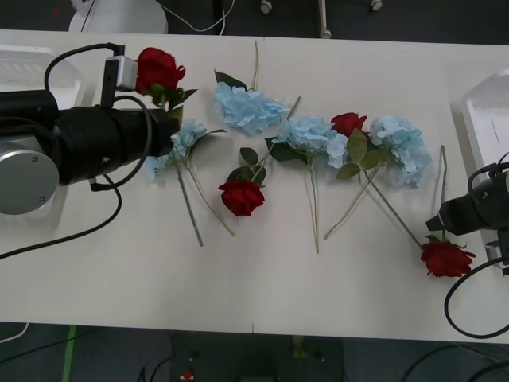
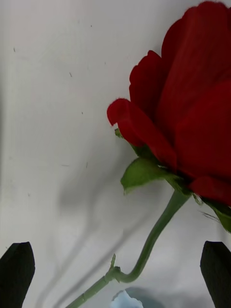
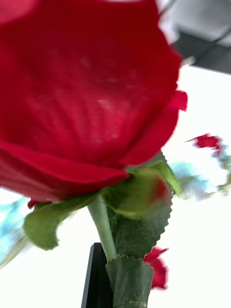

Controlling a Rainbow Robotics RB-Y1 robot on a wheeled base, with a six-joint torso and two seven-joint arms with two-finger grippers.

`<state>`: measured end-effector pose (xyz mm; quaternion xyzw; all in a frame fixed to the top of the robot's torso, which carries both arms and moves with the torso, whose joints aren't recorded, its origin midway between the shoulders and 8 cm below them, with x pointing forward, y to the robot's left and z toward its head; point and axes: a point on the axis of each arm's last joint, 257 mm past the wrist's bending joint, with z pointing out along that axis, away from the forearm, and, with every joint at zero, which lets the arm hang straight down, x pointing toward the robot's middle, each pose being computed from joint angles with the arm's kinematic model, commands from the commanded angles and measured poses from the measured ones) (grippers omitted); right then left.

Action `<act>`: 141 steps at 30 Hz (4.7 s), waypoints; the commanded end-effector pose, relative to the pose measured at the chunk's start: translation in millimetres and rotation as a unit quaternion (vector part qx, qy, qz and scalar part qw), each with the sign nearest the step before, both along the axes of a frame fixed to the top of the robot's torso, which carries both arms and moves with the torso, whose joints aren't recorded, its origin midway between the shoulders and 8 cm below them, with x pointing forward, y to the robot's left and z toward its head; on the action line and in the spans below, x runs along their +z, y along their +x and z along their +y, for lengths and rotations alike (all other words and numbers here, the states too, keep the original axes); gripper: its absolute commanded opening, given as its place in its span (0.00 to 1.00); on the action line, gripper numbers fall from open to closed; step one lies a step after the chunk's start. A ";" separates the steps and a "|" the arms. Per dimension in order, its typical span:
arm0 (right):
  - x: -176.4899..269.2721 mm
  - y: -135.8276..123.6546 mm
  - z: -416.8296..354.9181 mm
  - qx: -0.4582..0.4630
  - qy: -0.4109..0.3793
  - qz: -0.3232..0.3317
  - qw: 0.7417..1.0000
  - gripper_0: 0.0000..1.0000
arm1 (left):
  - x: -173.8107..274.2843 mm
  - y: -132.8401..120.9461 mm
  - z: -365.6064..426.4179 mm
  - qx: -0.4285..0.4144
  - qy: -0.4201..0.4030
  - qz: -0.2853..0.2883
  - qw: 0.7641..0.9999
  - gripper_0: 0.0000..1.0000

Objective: Put the red flowers into the right box and the blue flowers into the left box

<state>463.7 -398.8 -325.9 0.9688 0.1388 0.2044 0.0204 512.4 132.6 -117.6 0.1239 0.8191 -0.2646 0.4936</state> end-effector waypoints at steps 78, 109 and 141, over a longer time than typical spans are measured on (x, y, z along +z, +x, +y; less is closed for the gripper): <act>227.7 140.5 -155.6 0.813 -0.568 0.114 0.058 0.00 | 55.3 -24.2 -186.8 -0.128 -0.205 -0.099 0.965 0.00; 145.3 135.3 -212.2 0.812 -0.503 0.278 -0.101 0.83 | 56.9 -24.4 -186.4 -0.128 -0.209 -0.099 0.964 0.00; 143.7 -8.9 104.8 0.858 -0.394 -0.310 -0.116 1.00 | 69.0 -18.5 -174.6 -0.153 -0.179 -0.072 0.969 0.00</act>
